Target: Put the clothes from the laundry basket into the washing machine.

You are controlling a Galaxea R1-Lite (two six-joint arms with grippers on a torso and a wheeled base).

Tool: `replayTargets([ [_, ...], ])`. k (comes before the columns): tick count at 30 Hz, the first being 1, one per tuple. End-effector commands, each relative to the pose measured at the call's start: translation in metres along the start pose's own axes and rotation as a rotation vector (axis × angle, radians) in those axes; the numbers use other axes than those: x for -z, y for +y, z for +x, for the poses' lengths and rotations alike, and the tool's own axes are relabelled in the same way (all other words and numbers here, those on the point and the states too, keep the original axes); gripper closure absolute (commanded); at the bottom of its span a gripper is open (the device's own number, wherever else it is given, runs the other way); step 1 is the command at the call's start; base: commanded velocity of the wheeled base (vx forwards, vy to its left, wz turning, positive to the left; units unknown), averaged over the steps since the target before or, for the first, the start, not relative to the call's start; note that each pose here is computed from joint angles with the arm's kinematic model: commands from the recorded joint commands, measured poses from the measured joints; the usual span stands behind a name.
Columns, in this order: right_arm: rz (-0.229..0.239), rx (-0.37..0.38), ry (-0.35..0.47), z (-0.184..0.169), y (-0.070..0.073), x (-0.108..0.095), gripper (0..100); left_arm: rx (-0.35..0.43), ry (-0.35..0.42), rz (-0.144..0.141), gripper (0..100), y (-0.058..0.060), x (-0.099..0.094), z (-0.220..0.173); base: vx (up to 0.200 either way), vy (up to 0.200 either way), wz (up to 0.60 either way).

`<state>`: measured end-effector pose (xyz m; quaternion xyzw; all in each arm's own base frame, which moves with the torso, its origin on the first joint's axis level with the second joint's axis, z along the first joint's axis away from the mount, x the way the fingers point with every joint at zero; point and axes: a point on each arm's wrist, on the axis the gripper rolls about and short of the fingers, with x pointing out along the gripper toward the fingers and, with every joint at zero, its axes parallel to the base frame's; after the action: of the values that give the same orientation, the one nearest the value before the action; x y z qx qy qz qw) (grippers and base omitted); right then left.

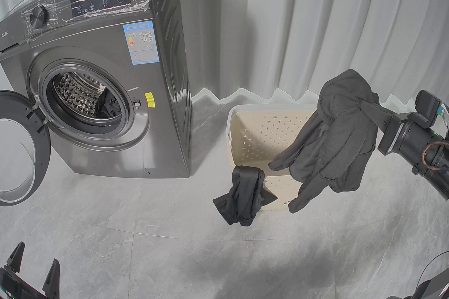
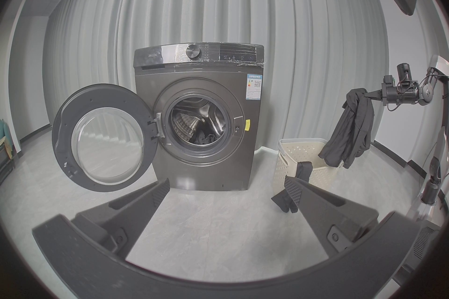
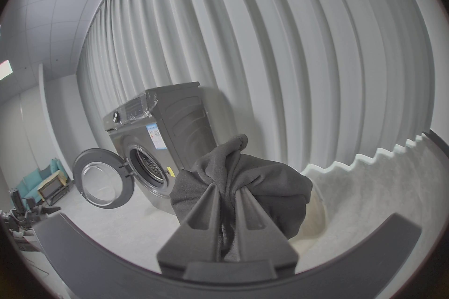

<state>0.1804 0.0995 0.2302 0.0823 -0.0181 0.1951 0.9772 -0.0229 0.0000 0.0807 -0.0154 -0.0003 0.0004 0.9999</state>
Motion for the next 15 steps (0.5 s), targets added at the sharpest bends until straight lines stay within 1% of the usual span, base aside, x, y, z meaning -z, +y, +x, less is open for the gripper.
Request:
replayTargets([
  [1, -0.005, 0.024, 0.017, 0.0021, -0.0035, 0.0034, 100, 0.001, 0.001, -0.001, 0, 0.0001, 0.0049, 0.0000, 0.000, 0.000, 0.00],
  [2, -0.007, 0.025, 0.018, 0.0023, -0.0036, 0.0040, 100, 0.002, 0.001, -0.001, 0, 0.0001, 0.0049, 0.0000, 0.000, 0.000, 0.00],
  [15, -0.008, 0.023, 0.016, 0.0026, -0.0032, 0.0033, 100, 0.002, 0.001, -0.006, 0, 0.0001, 0.0049, 0.0000, 0.000, 0.200, 0.00],
])
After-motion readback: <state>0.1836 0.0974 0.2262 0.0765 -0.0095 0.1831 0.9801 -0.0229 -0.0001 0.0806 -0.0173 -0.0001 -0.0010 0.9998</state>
